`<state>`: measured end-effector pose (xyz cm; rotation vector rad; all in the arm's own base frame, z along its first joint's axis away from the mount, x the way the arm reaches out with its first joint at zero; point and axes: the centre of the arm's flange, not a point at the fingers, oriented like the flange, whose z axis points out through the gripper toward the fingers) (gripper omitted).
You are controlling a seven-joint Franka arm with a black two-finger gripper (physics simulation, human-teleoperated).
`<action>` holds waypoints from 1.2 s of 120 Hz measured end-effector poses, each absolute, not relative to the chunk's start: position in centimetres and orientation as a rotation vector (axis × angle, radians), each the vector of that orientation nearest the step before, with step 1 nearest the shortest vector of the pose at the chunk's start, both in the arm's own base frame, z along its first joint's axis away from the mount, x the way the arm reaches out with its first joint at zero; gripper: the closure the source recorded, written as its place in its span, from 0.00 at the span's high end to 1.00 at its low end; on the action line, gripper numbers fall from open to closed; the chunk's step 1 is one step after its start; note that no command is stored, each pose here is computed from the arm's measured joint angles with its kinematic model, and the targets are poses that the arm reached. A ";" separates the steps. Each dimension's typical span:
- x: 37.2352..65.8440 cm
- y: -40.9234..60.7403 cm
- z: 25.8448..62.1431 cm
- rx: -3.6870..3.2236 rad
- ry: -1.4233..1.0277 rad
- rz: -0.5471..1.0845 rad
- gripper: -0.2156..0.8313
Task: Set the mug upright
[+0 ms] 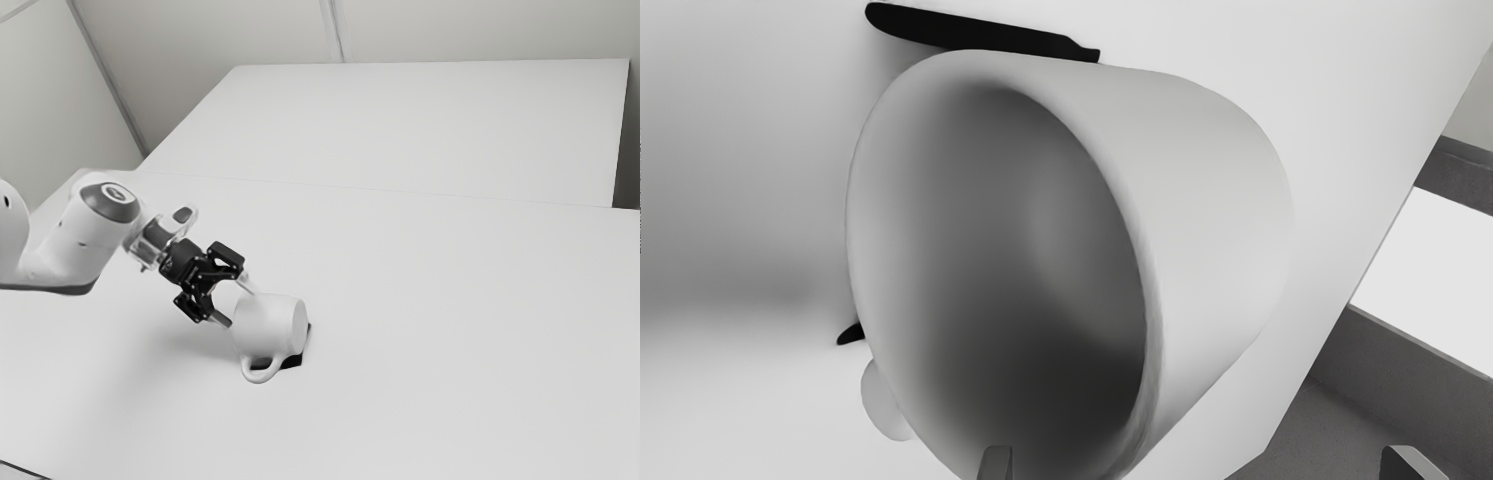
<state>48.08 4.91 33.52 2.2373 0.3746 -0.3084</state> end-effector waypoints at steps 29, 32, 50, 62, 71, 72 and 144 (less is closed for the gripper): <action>47.9 5.0 32.5 2.209 0.435 -0.273 0.79; 47.9 4.8 32.4 2.209 0.440 -0.270 0.79; 48.1 3.7 32.0 2.195 0.475 -0.257 0.79; 47.8 3.4 31.3 2.182 0.511 -0.263 0.79; 47.7 3.5 31.0 2.180 0.535 -0.259 0.74; 47.7 3.5 30.9 2.180 0.537 -0.258 0.73; 49.4 1.9 33.1 2.250 0.606 -0.144 0.14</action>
